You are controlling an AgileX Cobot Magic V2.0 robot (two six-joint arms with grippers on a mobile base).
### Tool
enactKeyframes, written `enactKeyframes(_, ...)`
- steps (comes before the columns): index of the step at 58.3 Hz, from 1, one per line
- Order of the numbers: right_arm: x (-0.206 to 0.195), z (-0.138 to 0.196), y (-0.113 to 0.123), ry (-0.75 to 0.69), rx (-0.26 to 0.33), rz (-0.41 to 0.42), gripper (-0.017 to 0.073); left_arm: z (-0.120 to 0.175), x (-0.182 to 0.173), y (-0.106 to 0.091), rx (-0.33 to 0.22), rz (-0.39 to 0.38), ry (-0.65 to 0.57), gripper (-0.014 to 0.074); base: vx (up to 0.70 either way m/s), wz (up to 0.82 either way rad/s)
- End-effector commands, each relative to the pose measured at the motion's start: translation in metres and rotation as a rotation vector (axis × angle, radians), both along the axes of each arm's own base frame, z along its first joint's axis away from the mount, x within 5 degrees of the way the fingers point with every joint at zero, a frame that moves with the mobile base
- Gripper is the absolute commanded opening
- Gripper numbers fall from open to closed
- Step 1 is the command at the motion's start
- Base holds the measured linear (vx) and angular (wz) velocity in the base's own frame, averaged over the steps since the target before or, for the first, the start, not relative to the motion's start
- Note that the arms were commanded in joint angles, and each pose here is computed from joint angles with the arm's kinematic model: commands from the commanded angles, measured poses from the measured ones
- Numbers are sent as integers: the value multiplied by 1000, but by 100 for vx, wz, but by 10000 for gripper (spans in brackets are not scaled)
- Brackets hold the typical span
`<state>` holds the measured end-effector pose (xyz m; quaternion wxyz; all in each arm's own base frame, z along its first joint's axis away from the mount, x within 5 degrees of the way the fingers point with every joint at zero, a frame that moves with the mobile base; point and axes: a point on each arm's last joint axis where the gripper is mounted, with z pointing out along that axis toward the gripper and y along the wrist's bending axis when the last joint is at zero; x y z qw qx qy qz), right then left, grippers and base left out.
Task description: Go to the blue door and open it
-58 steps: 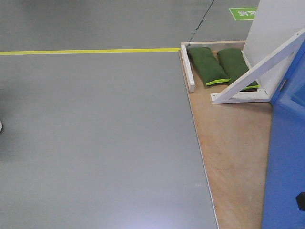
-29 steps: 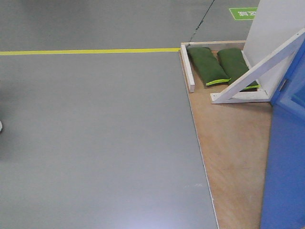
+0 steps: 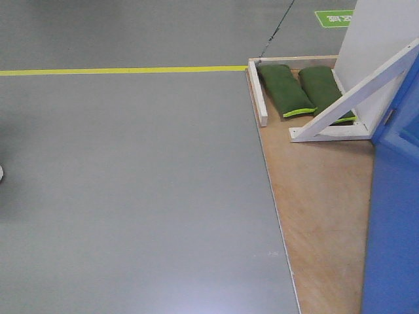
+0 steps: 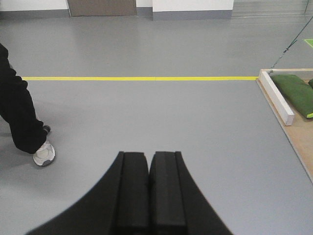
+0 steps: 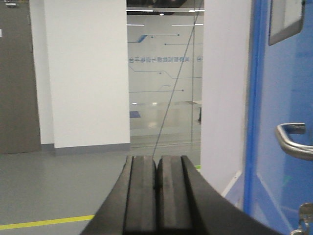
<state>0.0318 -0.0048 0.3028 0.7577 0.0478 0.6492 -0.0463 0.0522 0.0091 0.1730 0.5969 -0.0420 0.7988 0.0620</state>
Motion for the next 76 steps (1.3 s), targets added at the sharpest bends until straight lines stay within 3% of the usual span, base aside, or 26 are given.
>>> enactKeyframes(1,5,29,-3,-103,-24,-68,8,16,0,-1,7,-5,-118,73,0,0)
enactKeyframes(6,17,45,-8,-114,17,-121,8,16,0,-1,7,-5,-118,73,0,0)
enactKeyframes(10,26,59,-14,-145,88,-161,8,16,0,-1,7,-5,-118,73,0,0)
enactKeyframes(19,42,94,-36,-288,308,-276,8,16,0,-1,7,-5,-118,73,0,0)
enactKeyframes(31,37,137,-79,-633,625,-485,8,16,0,-1,7,-5,-118,73,0,0)
enactKeyframes(38,30,155,-100,-792,762,-567,8,16,0,-1,7,-5,-118,73,0,0)
enactKeyframes(50,44,169,-137,-837,901,-595,8,16,0,-1,7,-5,-118,73,0,0)
enactKeyframes(76,104,136,-196,-520,1098,-565,8,16,0,-1,7,-5,-118,73,0,0)
